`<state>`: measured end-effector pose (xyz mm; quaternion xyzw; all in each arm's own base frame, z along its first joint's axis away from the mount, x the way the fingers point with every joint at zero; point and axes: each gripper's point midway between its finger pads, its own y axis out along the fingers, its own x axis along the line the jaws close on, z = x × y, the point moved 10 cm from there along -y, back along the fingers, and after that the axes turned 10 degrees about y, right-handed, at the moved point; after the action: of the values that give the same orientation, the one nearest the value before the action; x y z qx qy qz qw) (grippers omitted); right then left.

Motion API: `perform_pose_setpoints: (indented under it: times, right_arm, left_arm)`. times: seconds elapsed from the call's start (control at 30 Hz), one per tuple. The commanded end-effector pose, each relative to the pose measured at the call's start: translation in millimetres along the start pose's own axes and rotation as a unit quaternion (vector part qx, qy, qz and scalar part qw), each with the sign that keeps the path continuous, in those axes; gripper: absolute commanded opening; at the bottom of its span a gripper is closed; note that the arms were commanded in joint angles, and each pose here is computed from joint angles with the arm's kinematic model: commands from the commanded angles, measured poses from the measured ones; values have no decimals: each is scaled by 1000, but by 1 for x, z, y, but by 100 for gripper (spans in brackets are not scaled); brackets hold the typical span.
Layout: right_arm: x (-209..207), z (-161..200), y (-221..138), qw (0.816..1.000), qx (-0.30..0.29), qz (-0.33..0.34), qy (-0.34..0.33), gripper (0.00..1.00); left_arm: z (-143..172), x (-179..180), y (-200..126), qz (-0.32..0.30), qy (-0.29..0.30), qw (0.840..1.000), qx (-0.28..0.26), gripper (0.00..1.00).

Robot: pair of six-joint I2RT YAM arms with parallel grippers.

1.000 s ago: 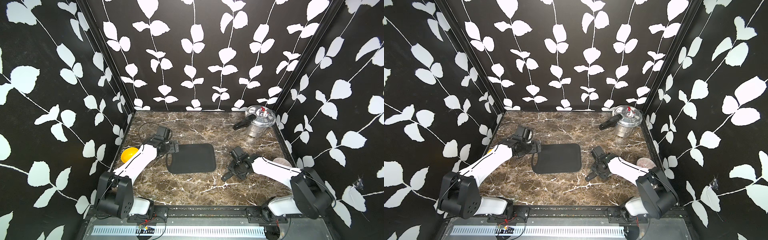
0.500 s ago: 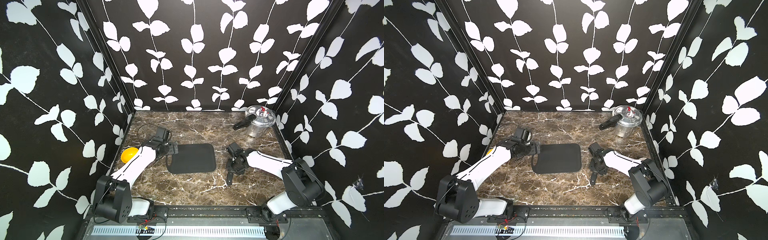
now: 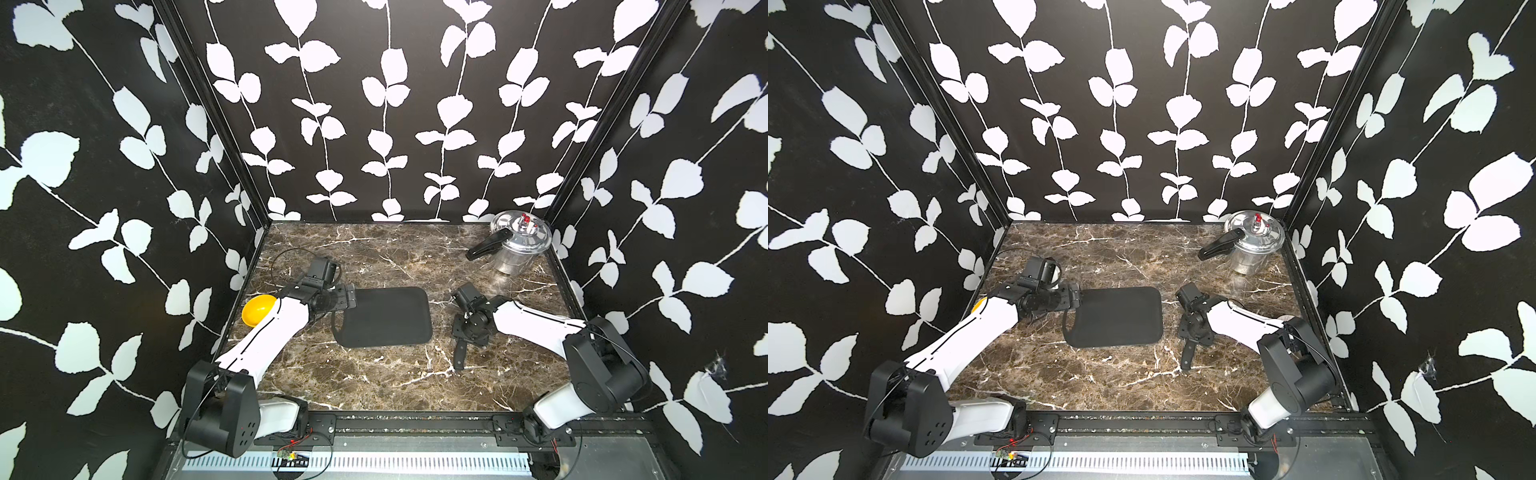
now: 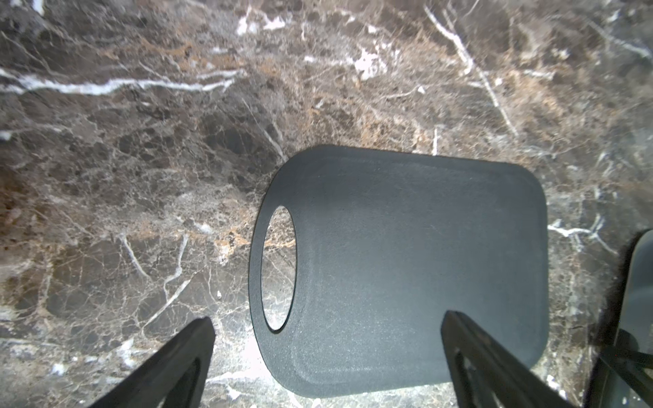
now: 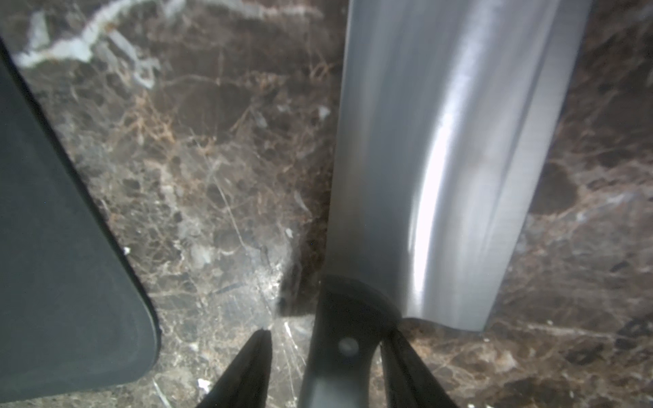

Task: Align the knife with the edge of the cutting board
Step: Adjust the knife at the center of the board, then pick up the knife at the center of the board.

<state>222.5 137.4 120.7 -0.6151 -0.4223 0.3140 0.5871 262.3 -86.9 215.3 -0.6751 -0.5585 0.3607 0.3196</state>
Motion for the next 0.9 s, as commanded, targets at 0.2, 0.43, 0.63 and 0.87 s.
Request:
perform_pose_setpoints:
  times: [0.2,0.43,0.63,0.87]
  right_arm:
    - [8,-7,-12,1000,-9,1,-14,52]
    - [14,-9,-17,999,12,12,-34,51]
    - [15,-7,-12,998,42,17,-44,57]
    - [16,-2,1,998,62,-11,-2,61]
  left_arm:
    - [-3,0,-2,-12,5,1000,3,99]
    - [-8,0,9,-28,22,999,20,99]
    - [-4,2,24,-41,35,997,56,99]
    - [-5,5,15,-55,26,998,28,98]
